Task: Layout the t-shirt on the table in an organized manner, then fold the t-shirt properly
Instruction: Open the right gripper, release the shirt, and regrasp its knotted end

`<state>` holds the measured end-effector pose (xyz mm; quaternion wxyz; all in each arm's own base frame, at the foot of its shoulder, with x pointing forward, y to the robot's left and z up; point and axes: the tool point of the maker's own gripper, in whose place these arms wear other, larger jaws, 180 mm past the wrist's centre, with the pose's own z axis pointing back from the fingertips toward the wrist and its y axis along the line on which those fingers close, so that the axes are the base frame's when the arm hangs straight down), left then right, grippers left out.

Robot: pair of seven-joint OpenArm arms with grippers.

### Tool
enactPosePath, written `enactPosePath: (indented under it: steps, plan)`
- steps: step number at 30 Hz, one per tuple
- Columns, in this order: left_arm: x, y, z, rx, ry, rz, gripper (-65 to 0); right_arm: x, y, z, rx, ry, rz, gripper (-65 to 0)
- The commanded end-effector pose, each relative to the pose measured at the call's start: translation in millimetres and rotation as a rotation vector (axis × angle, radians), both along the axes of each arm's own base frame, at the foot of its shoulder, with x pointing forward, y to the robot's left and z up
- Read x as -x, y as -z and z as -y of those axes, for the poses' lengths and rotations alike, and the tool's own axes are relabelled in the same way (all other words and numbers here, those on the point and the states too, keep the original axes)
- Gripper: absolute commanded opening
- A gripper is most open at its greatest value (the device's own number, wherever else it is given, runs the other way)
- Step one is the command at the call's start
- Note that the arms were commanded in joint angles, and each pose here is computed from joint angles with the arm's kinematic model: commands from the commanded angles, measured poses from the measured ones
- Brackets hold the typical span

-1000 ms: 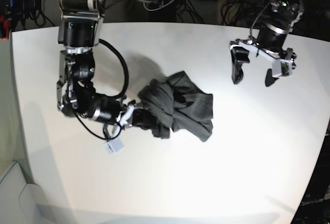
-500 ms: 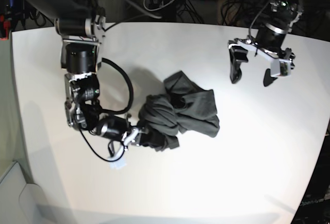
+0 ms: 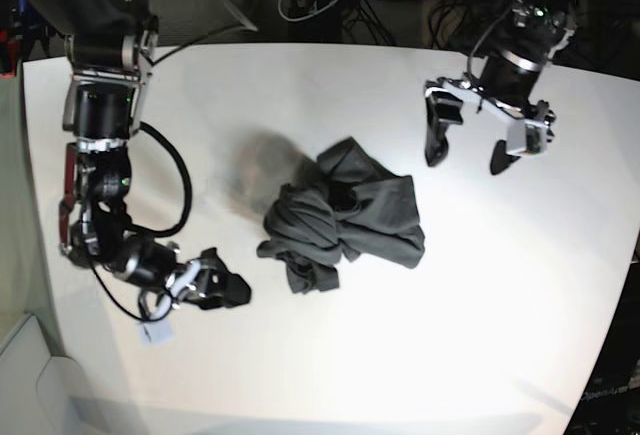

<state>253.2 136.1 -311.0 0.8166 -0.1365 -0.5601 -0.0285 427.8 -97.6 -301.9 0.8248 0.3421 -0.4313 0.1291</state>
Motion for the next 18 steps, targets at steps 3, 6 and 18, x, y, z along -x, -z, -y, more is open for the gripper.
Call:
enactPosePath:
  steps: [3, 6, 18]
  plan:
    - [-6, -14, 14, 0.028, 0.033, 0.053, -9.2, 21, -5, 10, 0.074, -0.029, 0.031, -27.3]
    - [-11, -17, 29, 0.055, 0.058, 0.066, -9.2, 55, -2, 6, 0.14, -0.067, 0.053, -27.3]
    - [-14, -20, 46, 0.069, 0.105, 0.078, -9.3, 106, -1, -47, 0.182, -0.238, 0.099, -27.2]
